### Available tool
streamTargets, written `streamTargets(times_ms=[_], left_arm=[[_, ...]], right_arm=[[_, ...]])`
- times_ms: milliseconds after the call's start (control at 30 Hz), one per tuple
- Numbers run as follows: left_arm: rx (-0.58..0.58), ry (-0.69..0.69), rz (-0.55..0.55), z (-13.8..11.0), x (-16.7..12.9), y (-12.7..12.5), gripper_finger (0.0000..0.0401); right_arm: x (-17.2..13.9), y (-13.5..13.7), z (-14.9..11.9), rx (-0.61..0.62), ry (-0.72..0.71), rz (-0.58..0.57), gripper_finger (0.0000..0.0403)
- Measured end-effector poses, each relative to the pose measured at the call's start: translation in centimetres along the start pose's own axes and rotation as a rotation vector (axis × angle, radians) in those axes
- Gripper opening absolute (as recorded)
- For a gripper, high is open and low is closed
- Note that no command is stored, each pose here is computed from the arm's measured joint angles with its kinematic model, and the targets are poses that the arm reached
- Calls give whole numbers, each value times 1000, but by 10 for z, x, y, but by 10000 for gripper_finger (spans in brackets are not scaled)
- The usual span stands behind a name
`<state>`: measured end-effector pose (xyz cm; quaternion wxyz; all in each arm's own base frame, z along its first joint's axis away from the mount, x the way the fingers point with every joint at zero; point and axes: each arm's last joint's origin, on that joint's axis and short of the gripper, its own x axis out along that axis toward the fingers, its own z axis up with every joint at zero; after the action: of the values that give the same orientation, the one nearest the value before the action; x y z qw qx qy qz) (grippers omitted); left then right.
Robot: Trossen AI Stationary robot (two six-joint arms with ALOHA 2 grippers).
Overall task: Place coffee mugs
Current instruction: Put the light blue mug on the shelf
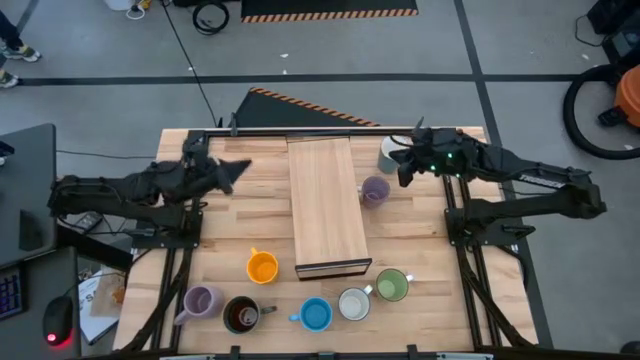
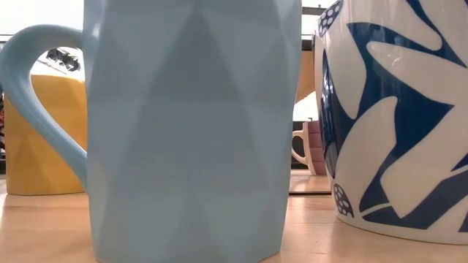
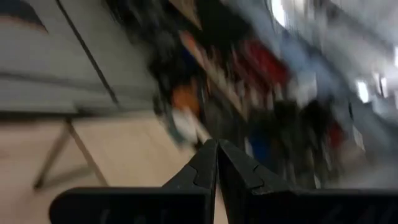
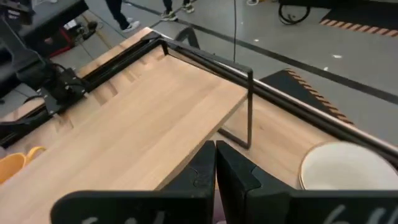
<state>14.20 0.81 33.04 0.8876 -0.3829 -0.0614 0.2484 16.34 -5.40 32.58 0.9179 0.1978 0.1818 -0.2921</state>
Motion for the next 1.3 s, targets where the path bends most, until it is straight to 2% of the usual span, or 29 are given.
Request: streamTargets(times_ms=[200,333,433,567,667,833,1000,1133,1300], left_arm=[[66,542,-48,-6,-2,-17,21],[168,794,-101,-22,1,-37,21],[278,946,-194,-40,4,-55,21],[414,1170,-272,-74,7,-71,21],[472,1308,-303,-100,9,-80,21],[517,1458,-324,-141,15,-96,23],[603,1461,-271,-169,21,-110,61],[726,1410,-117,-181,24,-107,109],[750,1426,-62,-179,27,-103,141]], right_arm=[[2,0,16,-53,-25,-24,19],[-1,-1,27,-62,-54,-35,19],[-5,-1,33,-76,-74,-35,19],[-9,1,39,-87,-97,-28,19],[-13,3,43,-112,-104,-20,19],[-24,8,52,-114,-119,7,19],[-32,10,59,-133,-135,7,19],[-32,10,59,-135,-132,13,19],[-28,12,52,-154,-37,86,19]])
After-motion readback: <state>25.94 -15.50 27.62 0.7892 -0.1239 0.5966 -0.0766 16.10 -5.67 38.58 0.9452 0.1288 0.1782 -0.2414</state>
